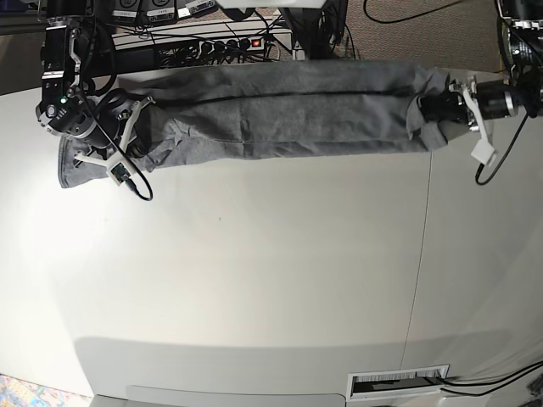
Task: Fold the T-shirt properly
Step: 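Fold the strip's end with the left gripper toward the right gripper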
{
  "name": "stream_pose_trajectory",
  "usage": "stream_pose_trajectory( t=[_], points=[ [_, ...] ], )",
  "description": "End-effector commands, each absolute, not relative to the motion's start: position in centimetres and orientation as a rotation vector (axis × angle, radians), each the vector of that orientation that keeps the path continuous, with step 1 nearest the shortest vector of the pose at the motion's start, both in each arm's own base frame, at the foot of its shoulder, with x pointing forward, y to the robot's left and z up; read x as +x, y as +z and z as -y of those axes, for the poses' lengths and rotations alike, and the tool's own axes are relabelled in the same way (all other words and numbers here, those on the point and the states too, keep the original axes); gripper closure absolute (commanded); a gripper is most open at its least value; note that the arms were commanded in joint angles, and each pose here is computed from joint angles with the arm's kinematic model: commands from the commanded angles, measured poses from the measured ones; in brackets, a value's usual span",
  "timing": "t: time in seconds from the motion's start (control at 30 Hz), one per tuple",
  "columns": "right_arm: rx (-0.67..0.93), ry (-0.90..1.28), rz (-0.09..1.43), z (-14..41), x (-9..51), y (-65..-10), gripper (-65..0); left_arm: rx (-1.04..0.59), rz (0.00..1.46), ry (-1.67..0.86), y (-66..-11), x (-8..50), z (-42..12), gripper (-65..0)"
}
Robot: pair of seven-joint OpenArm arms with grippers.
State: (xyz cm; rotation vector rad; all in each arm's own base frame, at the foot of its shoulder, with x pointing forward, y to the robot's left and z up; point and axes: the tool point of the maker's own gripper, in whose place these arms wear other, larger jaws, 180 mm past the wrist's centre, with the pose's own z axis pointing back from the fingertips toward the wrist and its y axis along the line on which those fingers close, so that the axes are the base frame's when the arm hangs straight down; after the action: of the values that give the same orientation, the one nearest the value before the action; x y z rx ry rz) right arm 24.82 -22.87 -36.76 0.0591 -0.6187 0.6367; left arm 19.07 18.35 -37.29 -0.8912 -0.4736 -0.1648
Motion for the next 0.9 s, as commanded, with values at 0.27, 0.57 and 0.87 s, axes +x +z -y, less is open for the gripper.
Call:
stream_pose_trajectory(
  t=[0.27, 0.57, 0.87],
  points=[
    [0.045, 0.707, 0.644, 20.9, 25.3, -37.1, -1.8, -0.977, 0.669, -0.287, -31.9, 22.2, -13.6, 0.0],
    [0.056, 0.685, 0.681, 19.8, 26.3, -36.8, -1.8, -1.095, 0.718, -0.309, -30.3, 20.5, -8.4, 0.0],
    [0.044, 0.687, 0.664, 20.1, 26.2, -37.0, -1.8, -1.342, 0.672, -0.366, -29.1, 17.5, 0.4, 0.0]
  ],
)
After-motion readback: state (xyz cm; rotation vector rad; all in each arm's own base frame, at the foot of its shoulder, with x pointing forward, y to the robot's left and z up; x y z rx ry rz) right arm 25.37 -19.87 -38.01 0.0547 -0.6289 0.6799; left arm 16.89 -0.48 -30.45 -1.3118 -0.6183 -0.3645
